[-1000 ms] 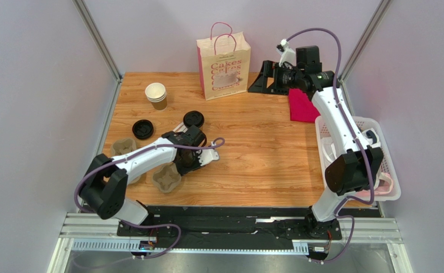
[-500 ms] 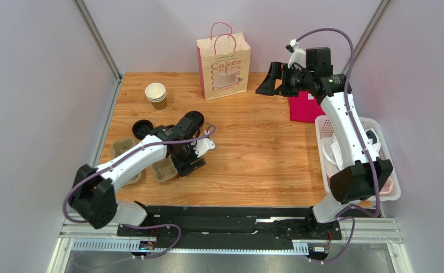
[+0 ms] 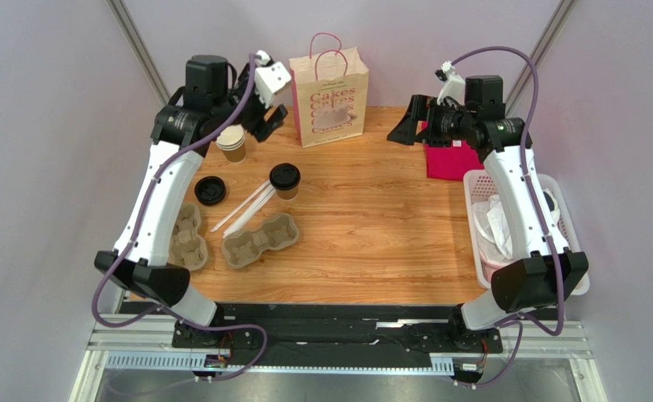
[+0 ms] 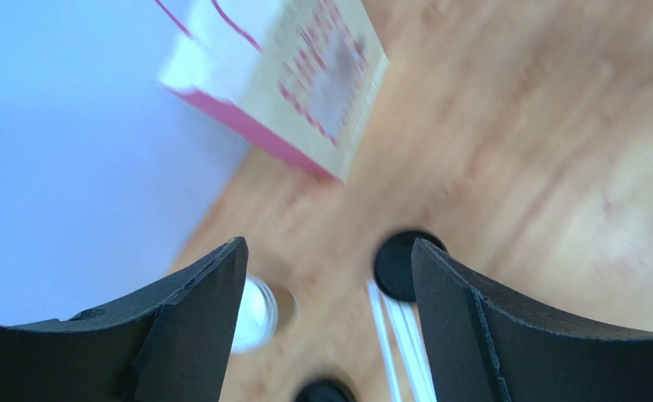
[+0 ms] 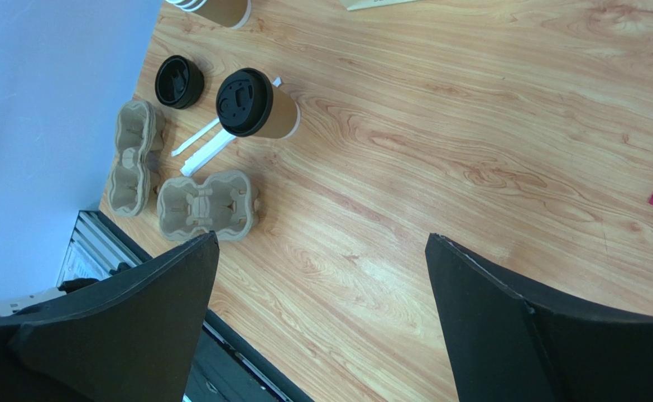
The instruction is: Pack the takeout coffee
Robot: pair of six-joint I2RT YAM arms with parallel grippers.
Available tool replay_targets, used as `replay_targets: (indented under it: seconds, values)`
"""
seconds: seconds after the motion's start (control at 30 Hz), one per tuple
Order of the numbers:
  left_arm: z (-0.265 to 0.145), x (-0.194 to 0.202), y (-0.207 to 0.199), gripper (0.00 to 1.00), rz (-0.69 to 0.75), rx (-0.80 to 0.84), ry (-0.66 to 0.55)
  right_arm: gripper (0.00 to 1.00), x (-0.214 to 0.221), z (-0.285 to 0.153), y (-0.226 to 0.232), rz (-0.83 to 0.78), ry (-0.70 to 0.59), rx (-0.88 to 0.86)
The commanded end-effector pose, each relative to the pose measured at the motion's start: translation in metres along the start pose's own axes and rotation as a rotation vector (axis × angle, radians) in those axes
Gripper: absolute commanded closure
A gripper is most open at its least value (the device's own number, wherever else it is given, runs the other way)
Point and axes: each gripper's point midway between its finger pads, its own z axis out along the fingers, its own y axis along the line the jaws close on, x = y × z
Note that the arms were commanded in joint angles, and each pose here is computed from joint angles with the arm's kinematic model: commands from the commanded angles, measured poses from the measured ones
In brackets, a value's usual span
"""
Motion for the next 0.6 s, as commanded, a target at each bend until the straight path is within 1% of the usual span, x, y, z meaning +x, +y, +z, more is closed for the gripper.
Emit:
replay_targets:
  seconds: [0.0, 0.03, 0.07, 0.1, 0.13, 0.17, 0.23, 0.33, 0.4, 0.43, 0.53, 0.57]
  values:
    - [0.031, -0.070, 0.044, 0.20, 0.155, -0.050, -0.333, 0.00, -0.005, -0.013, 0.003, -0.052, -0.058, 0.010]
    - [0.034, -0.089, 0.057, 0.20, 0.204, -0.098, -0.411, 0.00, -0.004, -0.015, 0.002, -0.055, -0.064, 0.015]
    - [0.051, -0.086, 0.060, 0.20, 0.225, -0.080, -0.420, 0.00, -0.003, -0.015, 0.002, -0.057, -0.061, 0.016]
    - [0.057, -0.093, 0.053, 0.20, 0.270, -0.030, -0.461, 0.00, -0.001, -0.015, 0.001, -0.057, -0.059, 0.020]
    - [0.065, -0.093, 0.054, 0.21, 0.296, -0.014, -0.471, 0.00, -0.001, -0.018, 0.002, -0.066, -0.065, 0.022]
    - [0.079, -0.096, 0.059, 0.21, 0.319, -0.023, -0.502, 0.00, -0.002, -0.021, 0.002, -0.069, -0.072, 0.026]
    - [0.095, -0.097, 0.067, 0.21, 0.355, -0.030, -0.528, 0.00, 0.000, -0.023, 0.000, -0.078, -0.074, 0.035]
    - [0.140, -0.083, 0.081, 0.22, 0.359, -0.015, -0.507, 0.00, 0.002, -0.026, -0.001, -0.087, -0.078, 0.045]
    - [0.156, -0.074, 0.087, 0.22, 0.371, -0.016, -0.490, 0.00, 0.003, -0.028, 0.000, -0.090, -0.080, 0.046]
    - [0.169, -0.066, 0.089, 0.22, 0.400, -0.010, -0.470, 0.00, 0.004, -0.029, 0.001, -0.092, -0.076, 0.041]
    - [0.186, -0.050, 0.094, 0.23, 0.444, -0.006, -0.418, 0.00, 0.005, -0.031, 0.001, -0.093, -0.079, 0.043]
    - [0.200, -0.037, 0.094, 0.23, 0.441, 0.007, -0.391, 0.00, 0.005, -0.031, 0.000, -0.091, -0.078, 0.045]
